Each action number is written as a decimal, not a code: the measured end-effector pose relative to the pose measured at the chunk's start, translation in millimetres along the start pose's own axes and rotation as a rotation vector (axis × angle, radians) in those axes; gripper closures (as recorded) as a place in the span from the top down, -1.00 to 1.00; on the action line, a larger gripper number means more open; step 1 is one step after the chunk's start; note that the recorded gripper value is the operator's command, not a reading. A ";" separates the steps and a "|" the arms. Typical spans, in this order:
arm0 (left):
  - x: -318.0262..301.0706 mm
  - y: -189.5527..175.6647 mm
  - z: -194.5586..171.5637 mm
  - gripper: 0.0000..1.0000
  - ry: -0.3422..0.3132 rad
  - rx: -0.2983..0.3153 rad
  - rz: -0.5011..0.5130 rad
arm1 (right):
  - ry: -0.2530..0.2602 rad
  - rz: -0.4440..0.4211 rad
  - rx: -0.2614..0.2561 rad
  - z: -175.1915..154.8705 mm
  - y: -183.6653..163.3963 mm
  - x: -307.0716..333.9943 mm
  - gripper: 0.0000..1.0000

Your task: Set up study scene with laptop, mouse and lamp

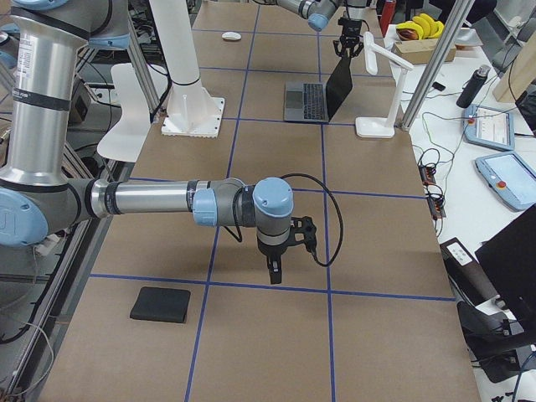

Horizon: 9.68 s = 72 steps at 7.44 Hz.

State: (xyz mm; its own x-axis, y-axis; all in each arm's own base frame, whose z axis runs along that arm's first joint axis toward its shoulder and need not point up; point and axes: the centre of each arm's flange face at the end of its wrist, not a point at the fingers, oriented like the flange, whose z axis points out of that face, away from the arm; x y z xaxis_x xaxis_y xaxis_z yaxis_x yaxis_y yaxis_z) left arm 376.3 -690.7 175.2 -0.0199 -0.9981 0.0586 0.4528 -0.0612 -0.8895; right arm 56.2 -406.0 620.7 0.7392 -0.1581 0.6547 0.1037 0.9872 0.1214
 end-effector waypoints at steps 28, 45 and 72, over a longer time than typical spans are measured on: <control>-245.0 -601.1 -193.9 1.00 -0.076 0.290 1.456 | 0.002 1.631 -0.450 82.6 244.8 99.4 0.96; -256.1 -611.6 -208.3 1.00 -0.054 0.311 1.463 | 0.397 1.611 -0.744 206.3 185.9 94.2 0.53; -263.7 -623.5 -213.5 1.00 -0.047 0.316 1.443 | 0.124 1.451 -0.560 130.0 20.7 -39.2 -1.00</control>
State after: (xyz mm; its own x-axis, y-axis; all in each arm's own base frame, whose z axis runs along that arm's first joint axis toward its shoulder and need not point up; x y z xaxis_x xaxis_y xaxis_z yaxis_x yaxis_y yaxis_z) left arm -91.1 -391.3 617.6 0.6320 -0.1911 -0.7510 0.2265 0.9723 -0.0567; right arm -57.2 -382.2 694.6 0.4686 0.8770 -0.1061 -0.5163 0.1745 -0.8384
